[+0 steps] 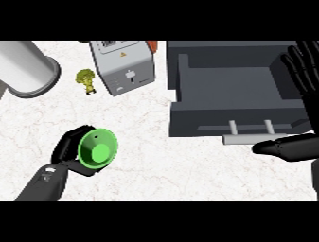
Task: Pick up the cup, place it into the drawer and close the drawer
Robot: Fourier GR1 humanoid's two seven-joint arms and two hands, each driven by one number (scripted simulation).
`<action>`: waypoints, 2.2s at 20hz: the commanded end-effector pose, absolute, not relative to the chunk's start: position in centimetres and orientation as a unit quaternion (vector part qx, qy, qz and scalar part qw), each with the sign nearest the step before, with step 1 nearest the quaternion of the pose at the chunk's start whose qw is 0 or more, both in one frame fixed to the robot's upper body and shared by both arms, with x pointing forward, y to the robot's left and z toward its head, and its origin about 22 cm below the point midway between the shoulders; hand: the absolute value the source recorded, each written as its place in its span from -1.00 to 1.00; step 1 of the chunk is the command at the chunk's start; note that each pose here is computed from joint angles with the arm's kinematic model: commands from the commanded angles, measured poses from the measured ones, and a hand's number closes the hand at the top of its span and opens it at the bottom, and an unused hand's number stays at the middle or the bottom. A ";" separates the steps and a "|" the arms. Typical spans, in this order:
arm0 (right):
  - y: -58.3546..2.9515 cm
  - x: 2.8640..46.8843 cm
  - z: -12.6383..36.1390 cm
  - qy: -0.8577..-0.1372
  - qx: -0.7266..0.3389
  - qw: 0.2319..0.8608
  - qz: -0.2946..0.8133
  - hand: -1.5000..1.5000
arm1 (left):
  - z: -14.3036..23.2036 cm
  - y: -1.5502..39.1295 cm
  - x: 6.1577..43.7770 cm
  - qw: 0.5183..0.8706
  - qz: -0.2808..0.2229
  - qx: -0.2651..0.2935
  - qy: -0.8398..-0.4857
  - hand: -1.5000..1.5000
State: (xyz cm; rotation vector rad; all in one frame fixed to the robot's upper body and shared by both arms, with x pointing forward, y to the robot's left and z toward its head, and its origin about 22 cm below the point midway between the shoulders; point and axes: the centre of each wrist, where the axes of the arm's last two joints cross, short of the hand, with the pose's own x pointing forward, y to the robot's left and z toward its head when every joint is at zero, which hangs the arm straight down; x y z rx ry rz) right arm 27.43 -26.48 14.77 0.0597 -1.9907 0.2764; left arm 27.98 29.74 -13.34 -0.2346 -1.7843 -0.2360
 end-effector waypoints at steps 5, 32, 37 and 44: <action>-27.9 27.3 14.7 -0.836 0.017 0.536 0.115 -1.00 | -13.5 28.7 28.2 0.526 0.068 0.032 -0.847 1.00; -27.3 27.7 13.8 -0.831 0.000 0.547 0.102 -1.00 | 15.5 8.4 42.2 0.467 -0.060 -0.109 -0.876 1.00; -27.2 27.9 14.6 -0.836 0.001 0.539 0.105 -1.00 | 18.7 5.1 43.6 0.500 -0.065 -0.072 -0.861 1.00; -26.3 27.9 15.4 -0.839 0.020 0.530 0.120 -1.00 | 16.8 3.3 44.4 0.571 -0.097 -0.014 -0.815 1.00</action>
